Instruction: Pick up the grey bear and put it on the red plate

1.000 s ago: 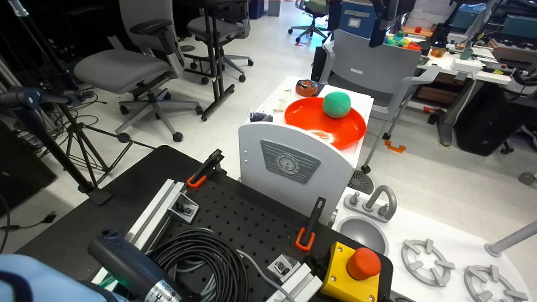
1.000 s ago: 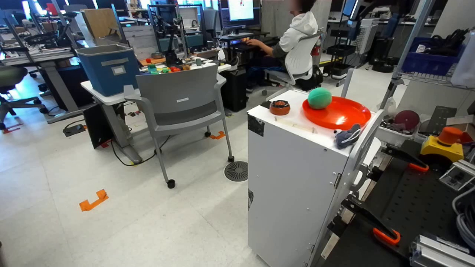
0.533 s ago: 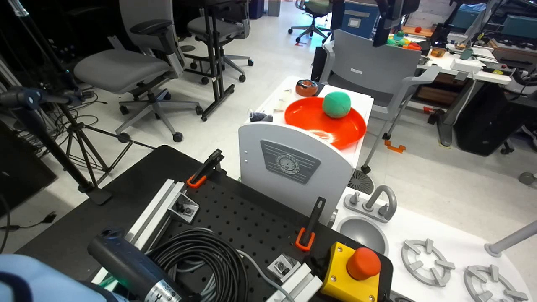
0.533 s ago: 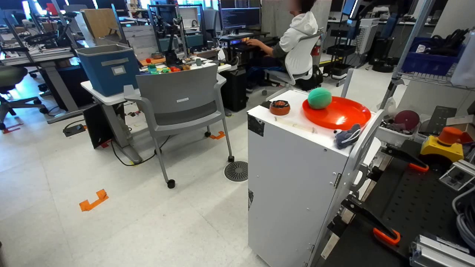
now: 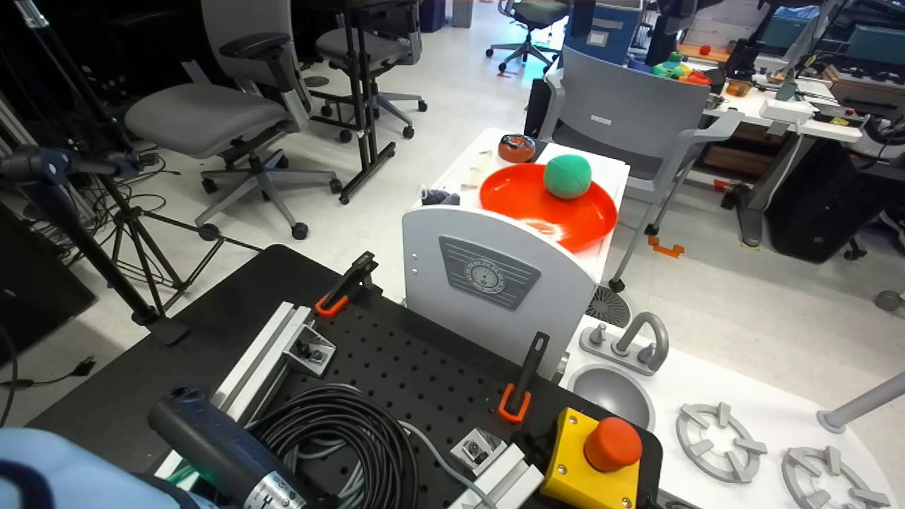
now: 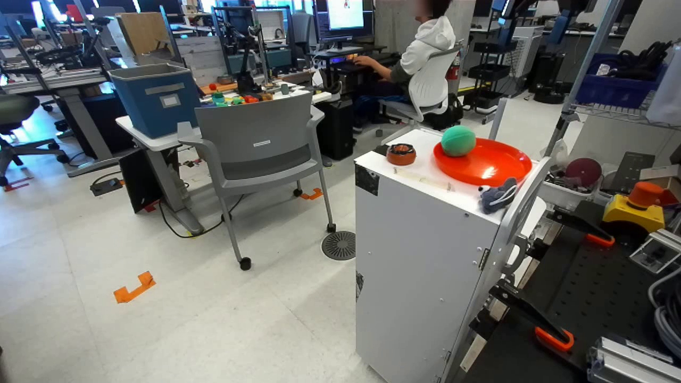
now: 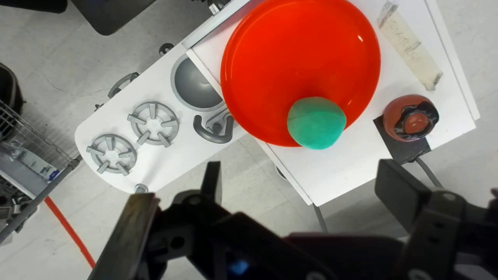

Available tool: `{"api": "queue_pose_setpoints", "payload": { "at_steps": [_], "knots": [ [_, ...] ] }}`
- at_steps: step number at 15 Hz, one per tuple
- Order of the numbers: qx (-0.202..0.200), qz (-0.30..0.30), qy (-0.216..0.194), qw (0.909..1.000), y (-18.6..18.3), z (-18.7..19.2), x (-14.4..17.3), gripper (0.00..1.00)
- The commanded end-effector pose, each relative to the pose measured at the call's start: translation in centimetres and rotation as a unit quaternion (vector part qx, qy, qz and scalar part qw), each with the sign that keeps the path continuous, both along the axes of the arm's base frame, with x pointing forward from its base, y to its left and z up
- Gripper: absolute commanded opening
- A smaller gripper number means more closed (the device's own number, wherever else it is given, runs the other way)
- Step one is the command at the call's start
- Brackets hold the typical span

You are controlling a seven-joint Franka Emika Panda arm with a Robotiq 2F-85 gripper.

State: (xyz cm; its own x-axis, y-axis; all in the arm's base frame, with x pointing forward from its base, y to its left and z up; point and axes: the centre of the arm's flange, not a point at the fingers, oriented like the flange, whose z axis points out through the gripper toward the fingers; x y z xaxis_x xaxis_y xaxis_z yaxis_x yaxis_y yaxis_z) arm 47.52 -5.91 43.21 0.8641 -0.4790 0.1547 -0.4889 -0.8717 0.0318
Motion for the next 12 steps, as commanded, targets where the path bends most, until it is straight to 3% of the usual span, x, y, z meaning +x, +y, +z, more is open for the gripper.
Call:
{"api": "queue_pose_setpoints", "payload": {
  "at_steps": [1, 12],
  "knots": [
    [-0.009, 0.038, 0.009, 0.9992, 2.0, -0.4, -1.0, 1.00],
    [0.019, 0.173, 0.024, 0.9843, 8.2, -2.8, -4.6, 1.00]
  ]
}}
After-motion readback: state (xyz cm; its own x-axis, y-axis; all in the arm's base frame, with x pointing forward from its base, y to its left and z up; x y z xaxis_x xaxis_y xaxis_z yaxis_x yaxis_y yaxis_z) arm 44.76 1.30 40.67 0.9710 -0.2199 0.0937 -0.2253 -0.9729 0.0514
